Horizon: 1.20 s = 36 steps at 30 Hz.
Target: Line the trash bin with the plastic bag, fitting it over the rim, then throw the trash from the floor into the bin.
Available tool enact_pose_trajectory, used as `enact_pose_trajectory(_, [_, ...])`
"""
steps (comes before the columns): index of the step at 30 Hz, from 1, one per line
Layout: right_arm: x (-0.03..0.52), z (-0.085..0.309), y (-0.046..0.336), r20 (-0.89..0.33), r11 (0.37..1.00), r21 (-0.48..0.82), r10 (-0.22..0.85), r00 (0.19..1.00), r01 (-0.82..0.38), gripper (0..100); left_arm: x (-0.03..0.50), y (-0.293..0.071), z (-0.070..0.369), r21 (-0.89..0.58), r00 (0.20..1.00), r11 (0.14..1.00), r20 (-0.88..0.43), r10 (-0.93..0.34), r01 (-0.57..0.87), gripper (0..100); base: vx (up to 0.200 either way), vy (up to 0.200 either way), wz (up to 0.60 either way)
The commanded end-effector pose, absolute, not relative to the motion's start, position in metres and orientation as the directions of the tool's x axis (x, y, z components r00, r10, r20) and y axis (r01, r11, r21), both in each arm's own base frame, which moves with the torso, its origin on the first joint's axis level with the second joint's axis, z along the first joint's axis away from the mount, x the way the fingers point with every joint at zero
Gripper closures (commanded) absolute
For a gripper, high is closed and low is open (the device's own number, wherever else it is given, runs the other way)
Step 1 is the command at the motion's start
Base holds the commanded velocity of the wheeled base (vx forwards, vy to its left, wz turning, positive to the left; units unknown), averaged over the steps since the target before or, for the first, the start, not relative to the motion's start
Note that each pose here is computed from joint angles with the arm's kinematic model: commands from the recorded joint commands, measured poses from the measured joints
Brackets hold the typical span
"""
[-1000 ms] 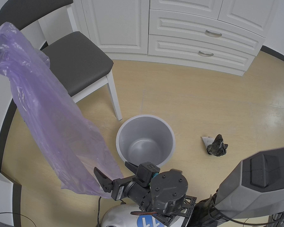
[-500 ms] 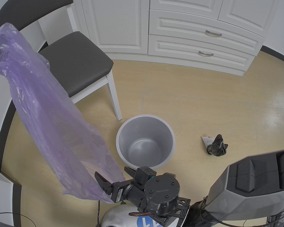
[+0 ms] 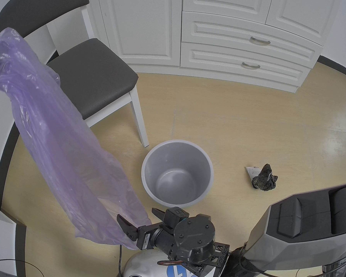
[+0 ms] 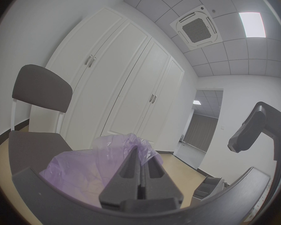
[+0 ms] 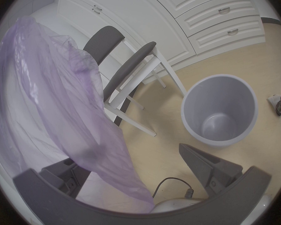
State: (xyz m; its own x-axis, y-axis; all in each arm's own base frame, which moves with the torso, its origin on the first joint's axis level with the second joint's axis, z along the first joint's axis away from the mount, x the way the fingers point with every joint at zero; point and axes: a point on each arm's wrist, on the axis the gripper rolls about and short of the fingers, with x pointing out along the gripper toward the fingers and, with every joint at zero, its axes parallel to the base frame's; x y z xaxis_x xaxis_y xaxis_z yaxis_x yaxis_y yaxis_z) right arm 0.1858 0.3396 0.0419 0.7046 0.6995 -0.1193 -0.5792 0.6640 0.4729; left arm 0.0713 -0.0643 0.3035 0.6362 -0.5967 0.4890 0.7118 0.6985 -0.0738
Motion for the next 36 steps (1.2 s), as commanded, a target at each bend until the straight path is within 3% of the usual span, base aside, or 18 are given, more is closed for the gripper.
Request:
enact_pose_trajectory(1, [0.187,0.037,0.34,-0.13,0.669,0.469,0.698,0.704,-0.577,0,0.071,-0.064,0.304,-0.074,0.637,0.7,0.49,-0.595,0.711,100,0.0,0.0,0.0])
enact_pose_trajectory(23, [0.195,0.027,0.343,-0.128,0.679,0.471,0.684,0.718,-0.563,0,0.07,-0.063,0.303,-0.074,0.636,0.7,0.491,-0.595,0.711,100,0.0,0.0,0.0])
enact_pose_trajectory(24, [0.195,0.028,0.343,-0.125,0.679,0.471,0.683,0.719,-0.563,100,0.071,-0.064,0.303,-0.074,0.637,0.7,0.49,-0.595,0.711,100,0.0,0.0,0.0])
enact_pose_trajectory(32, [0.202,0.073,0.323,-0.048,0.68,0.465,0.659,0.751,-0.567,100,0.071,-0.064,0.301,-0.075,0.643,0.7,0.475,-0.601,0.71,100,0.0,0.0,0.0])
enact_pose_trajectory(36, [0.22,0.105,0.288,-0.032,0.762,0.347,0.592,0.806,-0.546,100,0.077,-0.07,0.293,-0.078,0.658,0.703,0.436,-0.614,0.707,100,0.0,0.0,0.0])
